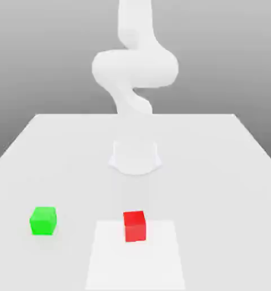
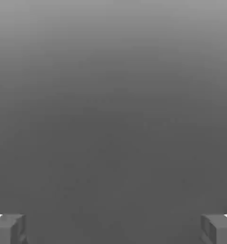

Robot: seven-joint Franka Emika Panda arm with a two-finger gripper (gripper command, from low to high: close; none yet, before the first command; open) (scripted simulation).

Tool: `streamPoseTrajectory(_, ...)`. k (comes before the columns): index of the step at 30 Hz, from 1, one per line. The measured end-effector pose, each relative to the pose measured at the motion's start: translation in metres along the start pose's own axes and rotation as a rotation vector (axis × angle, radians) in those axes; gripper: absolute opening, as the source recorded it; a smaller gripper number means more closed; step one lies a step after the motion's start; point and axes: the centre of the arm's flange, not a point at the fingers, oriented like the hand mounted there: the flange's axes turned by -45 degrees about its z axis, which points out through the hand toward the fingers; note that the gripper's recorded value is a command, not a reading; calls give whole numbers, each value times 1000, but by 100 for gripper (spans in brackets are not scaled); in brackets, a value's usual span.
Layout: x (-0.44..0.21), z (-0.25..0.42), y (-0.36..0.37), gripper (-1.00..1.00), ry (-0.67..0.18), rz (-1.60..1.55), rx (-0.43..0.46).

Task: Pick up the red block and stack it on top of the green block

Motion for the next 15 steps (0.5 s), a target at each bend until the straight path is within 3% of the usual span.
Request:
streamPoseTrajectory(8, -93, 183, 5, 0, -298, -40, 31)
streamPoseTrajectory(15, -237, 292, 3, 0, -581, -98, 36)
